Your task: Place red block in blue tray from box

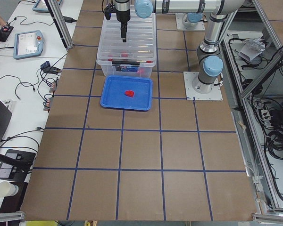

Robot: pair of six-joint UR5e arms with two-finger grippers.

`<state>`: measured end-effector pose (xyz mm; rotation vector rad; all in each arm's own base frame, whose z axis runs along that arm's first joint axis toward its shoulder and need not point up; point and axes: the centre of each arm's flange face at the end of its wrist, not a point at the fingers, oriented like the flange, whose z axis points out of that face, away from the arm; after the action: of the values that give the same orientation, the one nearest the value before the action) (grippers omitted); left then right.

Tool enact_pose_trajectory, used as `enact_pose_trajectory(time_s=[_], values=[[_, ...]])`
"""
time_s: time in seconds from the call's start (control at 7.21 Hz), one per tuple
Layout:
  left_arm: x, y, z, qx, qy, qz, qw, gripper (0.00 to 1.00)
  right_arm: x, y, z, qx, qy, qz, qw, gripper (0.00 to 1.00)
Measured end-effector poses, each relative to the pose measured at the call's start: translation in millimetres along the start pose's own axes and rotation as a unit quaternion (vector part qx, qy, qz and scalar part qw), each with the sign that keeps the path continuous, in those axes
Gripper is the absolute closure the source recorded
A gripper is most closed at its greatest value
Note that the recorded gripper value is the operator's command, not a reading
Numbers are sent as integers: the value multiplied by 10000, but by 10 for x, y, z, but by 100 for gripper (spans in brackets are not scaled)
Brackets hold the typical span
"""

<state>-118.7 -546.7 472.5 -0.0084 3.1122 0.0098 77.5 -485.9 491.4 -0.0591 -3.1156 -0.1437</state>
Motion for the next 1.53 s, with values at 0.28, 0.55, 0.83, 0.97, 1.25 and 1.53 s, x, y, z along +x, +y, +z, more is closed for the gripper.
enact_pose_trajectory(time_s=[0.28, 0.55, 0.83, 0.97, 1.25, 1.53], values=[[-2, -7, 19, -16, 9, -4, 10000, 0, -307, 41, 49, -55, -103, 174, 9998, 0], [3, -33, 50, -39, 43, -15, 10000, 0, -358, 22, 101, -89, -108, 193, 9997, 0], [18, -5, 69, -59, 27, 1, 10000, 0, -318, 25, 65, -64, -109, 313, 9994, 0], [24, 9, 73, -65, 19, 10, 10000, 0, -317, 55, 5, -12, -107, 340, 9994, 0], [32, 10, 99, -91, 20, 18, 10000, 0, -311, 108, -70, 65, -77, 353, 9993, 0], [37, 3, 112, -102, 35, 19, 9999, 0, -317, 148, -130, 138, -111, 350, 9992, 0]])
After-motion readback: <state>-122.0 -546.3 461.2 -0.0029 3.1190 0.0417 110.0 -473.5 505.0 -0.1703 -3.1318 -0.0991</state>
